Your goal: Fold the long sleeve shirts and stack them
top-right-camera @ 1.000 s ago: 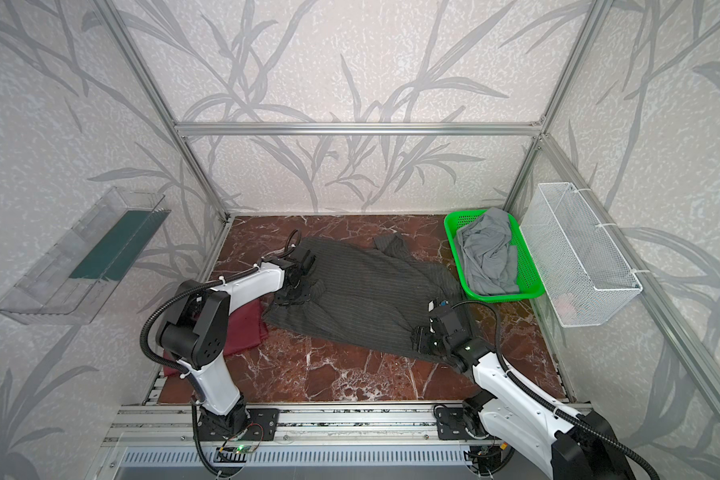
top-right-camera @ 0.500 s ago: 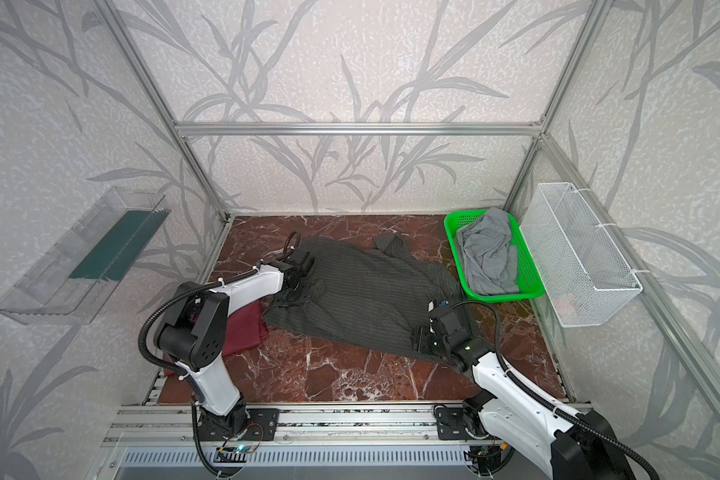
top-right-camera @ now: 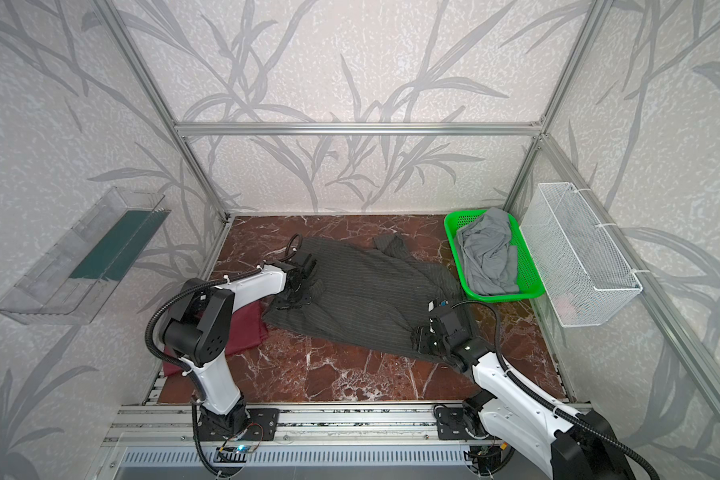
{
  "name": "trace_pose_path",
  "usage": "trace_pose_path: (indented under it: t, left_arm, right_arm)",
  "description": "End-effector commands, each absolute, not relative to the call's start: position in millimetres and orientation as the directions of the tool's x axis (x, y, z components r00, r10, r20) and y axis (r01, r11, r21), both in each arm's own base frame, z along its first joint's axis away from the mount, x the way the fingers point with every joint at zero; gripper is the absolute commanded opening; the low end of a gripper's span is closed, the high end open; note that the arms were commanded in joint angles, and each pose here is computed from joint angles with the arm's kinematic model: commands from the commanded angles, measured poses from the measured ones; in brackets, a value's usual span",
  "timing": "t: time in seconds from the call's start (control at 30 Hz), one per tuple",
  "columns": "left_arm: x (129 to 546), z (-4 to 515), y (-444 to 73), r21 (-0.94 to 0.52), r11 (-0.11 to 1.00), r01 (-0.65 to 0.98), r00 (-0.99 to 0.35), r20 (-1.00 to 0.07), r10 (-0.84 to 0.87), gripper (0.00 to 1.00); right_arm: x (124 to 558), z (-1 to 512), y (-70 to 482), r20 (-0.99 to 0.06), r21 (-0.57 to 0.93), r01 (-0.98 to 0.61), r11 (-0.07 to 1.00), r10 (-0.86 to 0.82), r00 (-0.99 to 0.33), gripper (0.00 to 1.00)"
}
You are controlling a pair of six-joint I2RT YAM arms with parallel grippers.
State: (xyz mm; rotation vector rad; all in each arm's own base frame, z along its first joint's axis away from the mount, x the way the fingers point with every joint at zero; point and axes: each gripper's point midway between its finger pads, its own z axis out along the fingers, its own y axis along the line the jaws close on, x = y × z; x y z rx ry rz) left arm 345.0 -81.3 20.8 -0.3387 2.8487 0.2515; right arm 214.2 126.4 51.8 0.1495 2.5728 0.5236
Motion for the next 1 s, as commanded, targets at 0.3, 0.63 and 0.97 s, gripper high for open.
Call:
trace_pose_path:
  t: [0.3,0.63,0.97]
  left_arm:
    - [352.7,56.9,-70.4,0.157,0.95,-0.27,-0.913,-0.356,-0.201,0.0]
    - [353.4,102.9,-52.4,0.203,0.943,-0.266,-0.886,-0.436,-0.156,0.0]
    - [346.7,125.0,-26.4,0.187,0.934,-0.305,-0.859,-0.477,-0.185,0.0]
  right_arm:
    - [210.5,49.9,122.3,-0.463,0.383,0.009,0.924,0.201,-0.863,0.64]
    - [211.0,53.0,124.3,-0.466,0.395,0.002,0.919,0.202,-0.861,0.64]
    - [210.3,53.1,122.9,-0.47,0.388,0.001,0.922,0.199,-0.86,0.64]
